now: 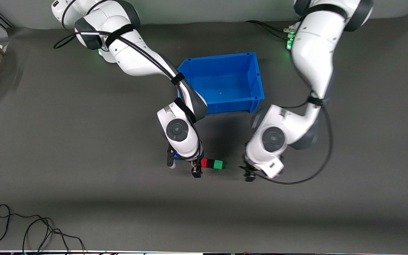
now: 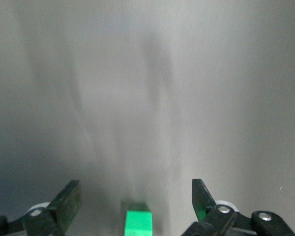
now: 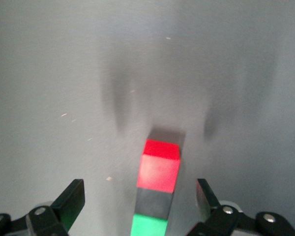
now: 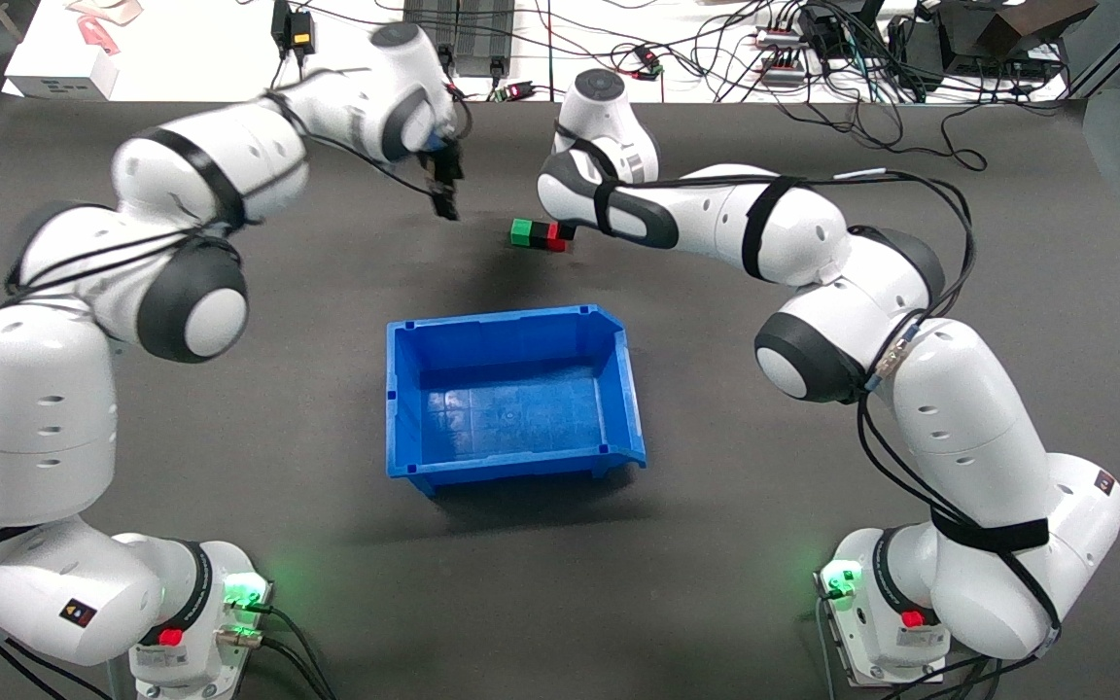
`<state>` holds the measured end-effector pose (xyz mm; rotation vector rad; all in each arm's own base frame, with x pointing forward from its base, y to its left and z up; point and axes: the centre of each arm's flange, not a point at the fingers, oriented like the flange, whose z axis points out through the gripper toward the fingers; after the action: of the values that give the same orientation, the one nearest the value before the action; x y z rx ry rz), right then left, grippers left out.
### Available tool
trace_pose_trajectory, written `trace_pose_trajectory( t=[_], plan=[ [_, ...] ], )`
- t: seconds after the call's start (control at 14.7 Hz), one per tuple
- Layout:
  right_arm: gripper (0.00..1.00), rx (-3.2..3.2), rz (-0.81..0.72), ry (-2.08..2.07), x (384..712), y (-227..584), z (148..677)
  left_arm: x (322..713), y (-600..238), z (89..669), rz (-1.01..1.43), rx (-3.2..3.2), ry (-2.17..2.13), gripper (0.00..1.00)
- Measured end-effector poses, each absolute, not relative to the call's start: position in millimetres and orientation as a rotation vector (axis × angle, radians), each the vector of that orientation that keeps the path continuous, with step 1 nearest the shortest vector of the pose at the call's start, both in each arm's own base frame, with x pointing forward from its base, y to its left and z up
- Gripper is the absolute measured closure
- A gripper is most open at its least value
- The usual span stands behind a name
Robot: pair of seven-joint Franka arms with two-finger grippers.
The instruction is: Attach green and red cubes to black cube
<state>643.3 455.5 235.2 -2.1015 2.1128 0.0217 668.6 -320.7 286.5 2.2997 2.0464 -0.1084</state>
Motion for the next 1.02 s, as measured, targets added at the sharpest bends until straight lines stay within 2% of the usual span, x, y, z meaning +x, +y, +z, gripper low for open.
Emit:
trace_pose_trajectory(
  t=[0.2,0.48,0.68,1.02],
  plan=[
    [0.00,-2.240,0.041,2.012,652,437,286,683,-246,331,-0.173,2.507,1.874,0.00],
    [0.00,-2.454,0.096,1.801,657,382,403,687,-159,410,-0.182,2.694,1.551,0.00],
    [0.00,-2.664,0.173,1.543,641,327,493,674,-113,460,-0.202,2.821,1.289,0.00],
    [0.00,-2.897,0.331,1.129,607,213,590,641,-65,515,-0.267,3.002,0.755,0.00]
  ],
)
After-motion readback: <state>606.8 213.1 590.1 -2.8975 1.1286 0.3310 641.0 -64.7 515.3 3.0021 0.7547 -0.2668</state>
